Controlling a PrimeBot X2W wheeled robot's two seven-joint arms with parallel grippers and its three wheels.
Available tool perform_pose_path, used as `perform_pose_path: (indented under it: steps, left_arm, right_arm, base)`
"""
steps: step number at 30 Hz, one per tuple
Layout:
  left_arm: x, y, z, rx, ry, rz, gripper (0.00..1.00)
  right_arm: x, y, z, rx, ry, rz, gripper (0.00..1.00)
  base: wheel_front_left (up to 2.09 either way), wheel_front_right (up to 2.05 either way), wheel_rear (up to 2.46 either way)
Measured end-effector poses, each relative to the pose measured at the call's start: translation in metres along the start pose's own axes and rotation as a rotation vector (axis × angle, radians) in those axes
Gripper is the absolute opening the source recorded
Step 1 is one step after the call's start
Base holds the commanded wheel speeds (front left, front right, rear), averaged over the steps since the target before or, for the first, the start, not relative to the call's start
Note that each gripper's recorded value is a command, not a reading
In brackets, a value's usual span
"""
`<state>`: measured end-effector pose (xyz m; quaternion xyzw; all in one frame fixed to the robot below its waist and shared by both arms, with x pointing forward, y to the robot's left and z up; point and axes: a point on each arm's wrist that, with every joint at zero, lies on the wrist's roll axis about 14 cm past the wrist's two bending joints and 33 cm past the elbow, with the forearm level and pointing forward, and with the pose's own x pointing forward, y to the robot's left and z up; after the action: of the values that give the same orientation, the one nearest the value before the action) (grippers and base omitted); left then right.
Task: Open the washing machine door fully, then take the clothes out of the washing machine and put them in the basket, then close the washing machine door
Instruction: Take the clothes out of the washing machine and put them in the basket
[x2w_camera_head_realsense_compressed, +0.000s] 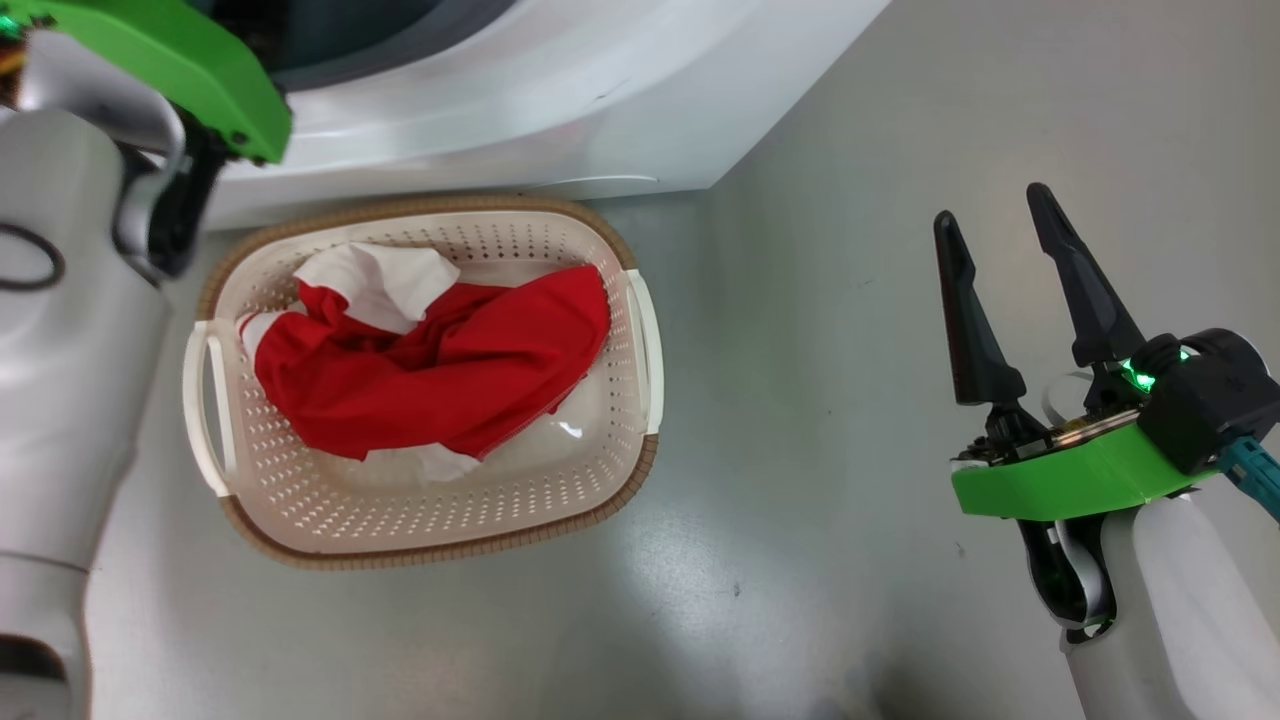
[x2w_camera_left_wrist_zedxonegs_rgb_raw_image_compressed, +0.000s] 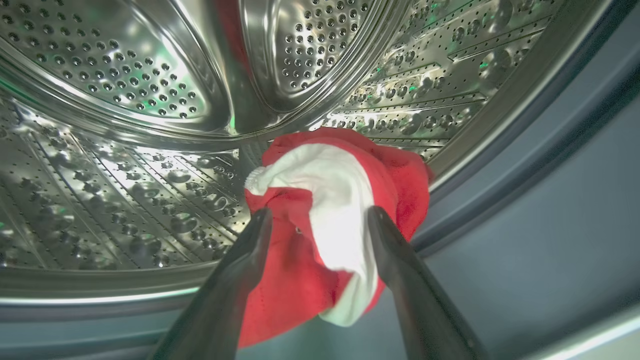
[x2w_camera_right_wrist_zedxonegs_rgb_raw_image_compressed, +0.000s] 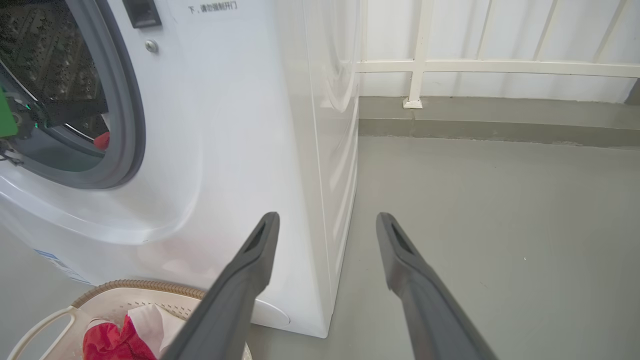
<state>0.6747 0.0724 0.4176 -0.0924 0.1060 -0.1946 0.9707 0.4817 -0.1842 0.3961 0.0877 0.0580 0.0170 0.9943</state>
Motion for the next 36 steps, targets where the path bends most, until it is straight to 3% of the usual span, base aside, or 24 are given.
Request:
perform_pose_path:
  steps: [9, 10, 12, 13, 22, 25, 36]
  left_arm:
    - [0.007, 0.006, -0.023, 0.082, 0.099, 0.012, 1.0]
    - [0.007, 0.006, -0.025, 0.085, 0.105, 0.012, 0.81]
    - [0.009, 0.007, -0.021, 0.091, 0.087, 0.013, 0.11]
    - [0.01, 0.008, -0.017, 0.095, 0.074, 0.014, 0.0]
    - [0.004, 0.018, 0.0, 0.093, 0.005, 0.051, 0.0]
    - [-0.001, 0.02, 0.007, 0.05, -0.034, 0.064, 0.0]
    - [-0.047, 0.021, 0.026, -0.019, -0.16, 0.086, 0.0]
  right_arm:
    - [0.002, -0.005, -0.003, 0.007, 0.006, -0.011, 1.0]
    - [0.002, -0.005, -0.003, 0.008, 0.008, -0.013, 1.0]
    - [0.001, -0.005, -0.004, 0.007, 0.009, -0.014, 1.0]
    - [0.002, -0.006, -0.004, 0.009, 0.009, -0.015, 1.0]
    - [0.003, -0.005, -0.001, 0.02, 0.002, -0.017, 1.0]
    - [0.003, -0.003, 0.002, 0.041, -0.008, -0.016, 1.0]
    - [0.003, -0.001, 0.022, 0.072, -0.059, -0.017, 1.0]
  base:
    - [0.0, 0.0, 0.0]
    - [0.0, 0.0, 0.0]
    - [0.0, 0.0, 0.0]
    - [0.0, 0.0, 0.0]
    - [0.0, 0.0, 0.0]
    - [0.0, 0.0, 0.0]
    - [0.0, 0.0, 0.0]
